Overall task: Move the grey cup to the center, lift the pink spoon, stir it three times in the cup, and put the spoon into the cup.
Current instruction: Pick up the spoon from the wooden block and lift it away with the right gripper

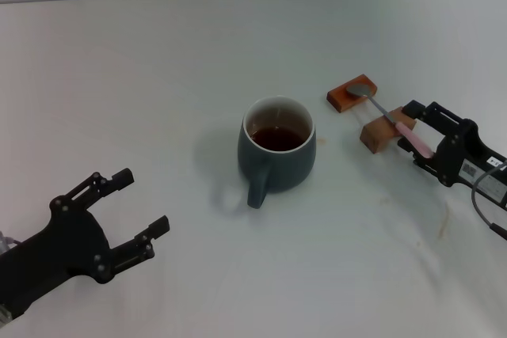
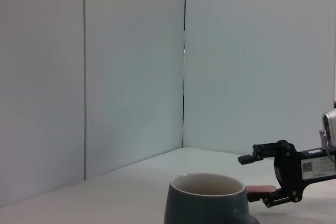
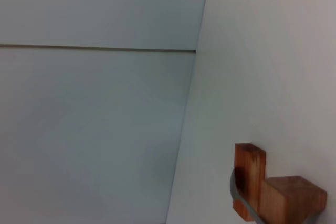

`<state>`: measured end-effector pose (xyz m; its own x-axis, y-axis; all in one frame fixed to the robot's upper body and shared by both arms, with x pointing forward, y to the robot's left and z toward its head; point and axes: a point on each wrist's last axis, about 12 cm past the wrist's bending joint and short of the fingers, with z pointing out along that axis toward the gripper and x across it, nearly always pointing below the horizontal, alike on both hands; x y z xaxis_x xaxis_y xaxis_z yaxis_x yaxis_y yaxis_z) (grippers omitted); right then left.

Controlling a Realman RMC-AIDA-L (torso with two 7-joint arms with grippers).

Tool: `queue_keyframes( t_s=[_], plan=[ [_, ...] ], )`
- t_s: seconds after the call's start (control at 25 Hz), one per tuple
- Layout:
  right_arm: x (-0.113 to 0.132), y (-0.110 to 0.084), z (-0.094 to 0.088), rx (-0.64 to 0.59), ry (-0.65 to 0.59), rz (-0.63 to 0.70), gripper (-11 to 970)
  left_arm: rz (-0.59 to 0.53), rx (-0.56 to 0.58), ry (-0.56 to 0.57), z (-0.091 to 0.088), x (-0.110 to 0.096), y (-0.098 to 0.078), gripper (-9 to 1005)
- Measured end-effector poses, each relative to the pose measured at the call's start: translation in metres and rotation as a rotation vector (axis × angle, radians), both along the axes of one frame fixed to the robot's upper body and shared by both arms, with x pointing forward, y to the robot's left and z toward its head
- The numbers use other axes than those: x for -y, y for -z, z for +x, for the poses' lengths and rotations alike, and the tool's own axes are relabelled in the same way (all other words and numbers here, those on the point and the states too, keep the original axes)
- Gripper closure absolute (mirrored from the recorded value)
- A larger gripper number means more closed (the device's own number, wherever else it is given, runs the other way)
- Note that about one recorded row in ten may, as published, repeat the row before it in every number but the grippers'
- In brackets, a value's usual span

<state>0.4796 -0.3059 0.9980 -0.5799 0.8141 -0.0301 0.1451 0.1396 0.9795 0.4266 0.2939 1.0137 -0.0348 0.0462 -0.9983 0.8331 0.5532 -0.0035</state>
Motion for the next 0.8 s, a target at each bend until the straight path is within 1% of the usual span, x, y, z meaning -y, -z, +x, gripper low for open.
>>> queue_keyframes(
  t_s=[0.08, 0.52, 0.72, 0.8],
  plan=[
    [-0.0002, 0.0009, -0.0003, -0.008, 0.004, 0.002, 278, 0.000, 0.000, 0.000, 0.0001, 0.0000, 0.0000, 167],
    [0.0011, 0.0044, -0.0034, -0.026, 0.025, 0.004, 507, 0.001, 0.003, -0.003, 0.0006, -0.0003, -0.0002, 167],
    [-0.0005, 0.0023, -0.0036, 0.006, 0.005, -0.011, 723, 0.003, 0.001, -0.005, 0.0001, -0.0006, 0.0002, 167],
    [-0.0008, -0.0002, -0.0038, 0.060, -0.006, -0.047, 763, 0.002, 0.001, -0.006, -0.0002, -0.0005, 0.0004, 167]
  ],
)
